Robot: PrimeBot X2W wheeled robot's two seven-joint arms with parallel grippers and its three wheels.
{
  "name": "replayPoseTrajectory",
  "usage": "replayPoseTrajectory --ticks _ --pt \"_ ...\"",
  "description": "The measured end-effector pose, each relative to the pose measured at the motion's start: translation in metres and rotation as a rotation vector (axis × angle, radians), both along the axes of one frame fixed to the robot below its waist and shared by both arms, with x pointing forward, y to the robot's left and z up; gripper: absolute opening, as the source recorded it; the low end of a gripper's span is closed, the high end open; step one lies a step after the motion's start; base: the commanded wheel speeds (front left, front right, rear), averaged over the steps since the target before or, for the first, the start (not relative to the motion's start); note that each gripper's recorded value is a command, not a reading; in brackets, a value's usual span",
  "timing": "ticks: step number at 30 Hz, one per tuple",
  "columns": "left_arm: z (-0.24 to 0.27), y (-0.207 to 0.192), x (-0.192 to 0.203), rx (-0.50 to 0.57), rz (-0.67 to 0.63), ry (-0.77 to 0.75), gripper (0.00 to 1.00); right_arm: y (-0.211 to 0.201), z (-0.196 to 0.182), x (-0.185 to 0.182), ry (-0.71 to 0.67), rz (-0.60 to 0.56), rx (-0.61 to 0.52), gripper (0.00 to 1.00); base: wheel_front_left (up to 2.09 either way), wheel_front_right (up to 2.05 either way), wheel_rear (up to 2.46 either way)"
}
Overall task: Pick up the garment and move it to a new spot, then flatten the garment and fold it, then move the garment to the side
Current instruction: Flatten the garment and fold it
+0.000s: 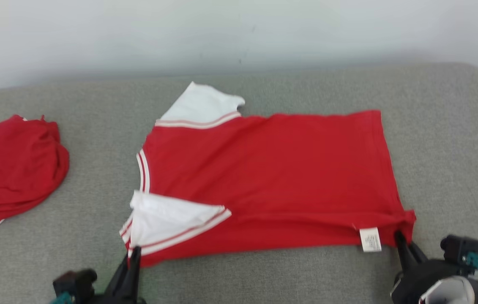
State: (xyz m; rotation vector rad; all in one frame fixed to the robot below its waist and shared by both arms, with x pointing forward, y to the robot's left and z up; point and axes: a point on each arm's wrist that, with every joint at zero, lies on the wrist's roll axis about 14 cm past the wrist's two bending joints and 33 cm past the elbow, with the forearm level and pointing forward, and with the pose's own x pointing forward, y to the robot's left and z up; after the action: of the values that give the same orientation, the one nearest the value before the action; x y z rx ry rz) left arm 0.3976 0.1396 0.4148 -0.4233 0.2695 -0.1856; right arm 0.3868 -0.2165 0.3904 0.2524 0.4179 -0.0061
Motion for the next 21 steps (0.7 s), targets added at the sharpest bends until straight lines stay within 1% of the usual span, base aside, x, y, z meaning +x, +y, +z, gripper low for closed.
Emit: replayPoseTrajectory --ticks 6,13,14,15,16,21 --pt "0.000 0.008 -0.035 -0.016 0.051 0.006 0.00 0.006 0.003 -0.025 -0.001 0.021 0.014 0.00 0.00 0.00 0.00" --pt "-0.009 0.009 -0.065 -0.031 0.088 0.043 0.00 0.003 -0.001 -0.050 0.038 0.001 0.038 0.00 0.00 0.00 0.00" --pt "-0.009 0.008 -0.066 -0.029 0.088 0.044 0.24 0.003 -0.001 -0.052 0.041 -0.001 0.039 0.44 0.00 0.00 0.00" --pt "-0.010 0.007 -0.067 -0.021 0.085 0.044 0.76 0.003 -0.001 -0.053 0.039 -0.003 0.037 0.78 0.00 0.00 0.00" --pt "-0.010 0.006 -0.067 -0.018 0.083 0.044 1.00 0.002 0.001 -0.053 0.036 -0.007 0.036 1.00 0.00 0.00 0.00" --pt "0.003 0.011 -0.060 -0.012 0.107 -0.006 1.00 0.000 0.011 -0.052 -0.008 -0.021 0.019 1.00 0.00 0.00 0.00"
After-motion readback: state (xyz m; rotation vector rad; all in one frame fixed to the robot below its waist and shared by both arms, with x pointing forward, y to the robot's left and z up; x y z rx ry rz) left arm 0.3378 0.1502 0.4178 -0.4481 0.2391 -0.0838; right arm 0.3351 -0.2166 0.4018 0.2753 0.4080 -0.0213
